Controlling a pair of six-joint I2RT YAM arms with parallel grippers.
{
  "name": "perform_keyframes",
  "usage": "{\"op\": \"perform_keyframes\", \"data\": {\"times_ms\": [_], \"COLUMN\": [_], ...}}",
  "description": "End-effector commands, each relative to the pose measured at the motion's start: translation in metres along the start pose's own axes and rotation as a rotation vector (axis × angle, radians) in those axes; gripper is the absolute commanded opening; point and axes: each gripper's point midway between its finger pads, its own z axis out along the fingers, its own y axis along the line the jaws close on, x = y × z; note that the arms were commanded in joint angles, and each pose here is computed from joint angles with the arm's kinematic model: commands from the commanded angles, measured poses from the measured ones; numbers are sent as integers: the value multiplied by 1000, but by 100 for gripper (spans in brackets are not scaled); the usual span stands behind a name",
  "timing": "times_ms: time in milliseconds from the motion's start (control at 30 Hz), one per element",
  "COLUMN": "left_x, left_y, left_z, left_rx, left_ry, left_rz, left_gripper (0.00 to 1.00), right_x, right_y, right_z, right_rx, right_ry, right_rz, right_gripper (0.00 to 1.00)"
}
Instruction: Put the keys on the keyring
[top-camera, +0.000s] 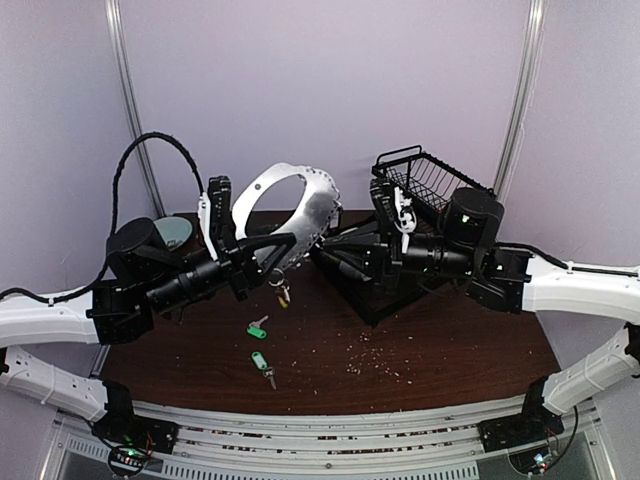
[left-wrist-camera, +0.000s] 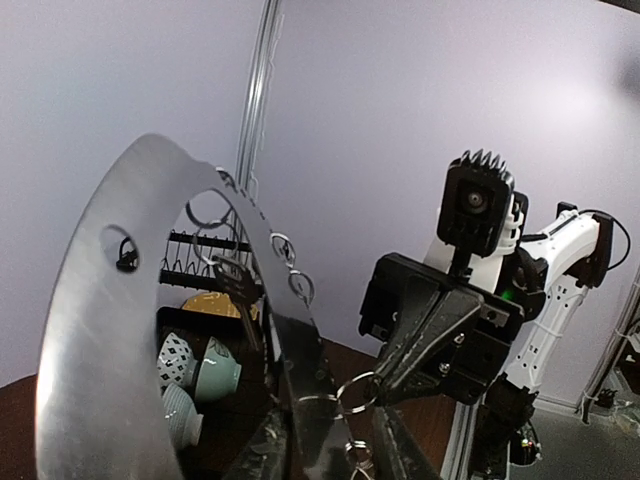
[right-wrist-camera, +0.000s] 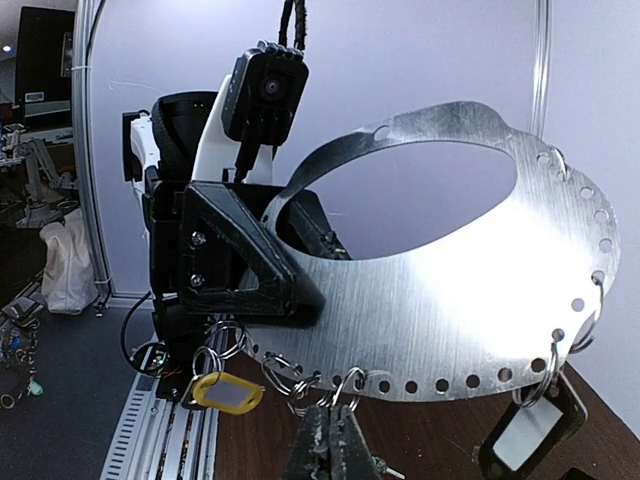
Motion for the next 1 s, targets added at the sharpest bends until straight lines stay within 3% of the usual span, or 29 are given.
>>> {"op": "perform_keyframes", "data": {"times_ms": [0,233,333,567,800,967], "left_x": [-14,-13,-13,-10,-13,-8], "left_y": [1,1,0,-5,8,27], "left_z": [-2,-4,-4,-1,-2,-9], "left_rx": [-6,-2,4,36,-40,-144], "left_ry": [-59,-60,-63,-66,-82,-80], "left_rz": [7,6,6,6,-6,5], "left_gripper": [32,31,41,42,68,77], "right_x": [-21,-28,-30,-36,-40,-38], "right_y": [-2,-2,-2,3,4,-1], "right_z": [-10,-17,-19,-17,-15,-15], "right_rx": [28,37,39,-6,-24,-6], "right_ry": [-38,-36,-35,-55,-70,-75], "right_rz": [-42,-63,-71,-65,-63,-55], "right_gripper": [0,0,0,0,0,0]}}
